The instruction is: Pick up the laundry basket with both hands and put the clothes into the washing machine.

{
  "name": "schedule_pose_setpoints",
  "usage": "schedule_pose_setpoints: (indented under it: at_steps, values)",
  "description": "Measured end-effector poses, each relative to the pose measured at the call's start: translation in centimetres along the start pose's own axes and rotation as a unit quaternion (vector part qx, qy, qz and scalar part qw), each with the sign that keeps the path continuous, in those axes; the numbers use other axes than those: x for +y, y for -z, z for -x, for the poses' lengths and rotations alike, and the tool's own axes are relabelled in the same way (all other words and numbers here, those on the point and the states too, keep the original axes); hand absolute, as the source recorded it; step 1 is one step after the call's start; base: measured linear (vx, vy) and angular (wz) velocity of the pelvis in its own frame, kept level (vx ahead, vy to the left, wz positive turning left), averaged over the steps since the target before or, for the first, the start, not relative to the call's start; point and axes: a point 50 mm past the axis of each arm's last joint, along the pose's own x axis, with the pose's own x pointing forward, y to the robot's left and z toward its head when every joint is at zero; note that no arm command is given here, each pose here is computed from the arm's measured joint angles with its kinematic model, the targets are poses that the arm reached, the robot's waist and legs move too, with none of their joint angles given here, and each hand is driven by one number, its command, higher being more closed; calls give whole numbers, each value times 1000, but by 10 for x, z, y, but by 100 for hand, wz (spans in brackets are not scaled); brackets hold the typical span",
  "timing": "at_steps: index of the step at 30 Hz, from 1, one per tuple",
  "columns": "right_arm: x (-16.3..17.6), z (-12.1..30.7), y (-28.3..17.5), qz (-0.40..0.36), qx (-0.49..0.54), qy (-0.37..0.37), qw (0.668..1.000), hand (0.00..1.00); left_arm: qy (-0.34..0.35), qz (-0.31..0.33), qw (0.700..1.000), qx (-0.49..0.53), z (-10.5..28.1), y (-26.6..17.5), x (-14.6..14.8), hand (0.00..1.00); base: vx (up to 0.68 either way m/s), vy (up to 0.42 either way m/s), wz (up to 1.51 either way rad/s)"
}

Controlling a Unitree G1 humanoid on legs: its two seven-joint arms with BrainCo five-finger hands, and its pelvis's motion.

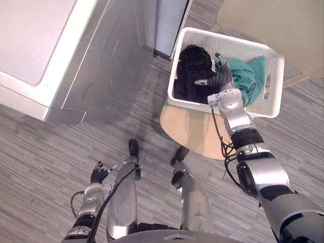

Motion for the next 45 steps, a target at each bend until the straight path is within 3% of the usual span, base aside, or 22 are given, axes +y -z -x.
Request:
schedule_pose_setpoints:
  at_steps: [32, 33, 45]
  values:
    - [-18, -17, 6, 34, 67, -9, 997, 0, 24, 95, 992, -82, -3, -49, -36, 0, 0, 0, 9]
    - [-18, -17, 7, 37, 69, -10, 997, 100, 25, 99, 991, -84, -2, -50, -36, 0, 7, 2, 9]
    - [-7, -8, 23, 63, 88, -31, 994, 100, 7, 128, 988, -83, -4, -50, -28, 0, 4, -5, -4]
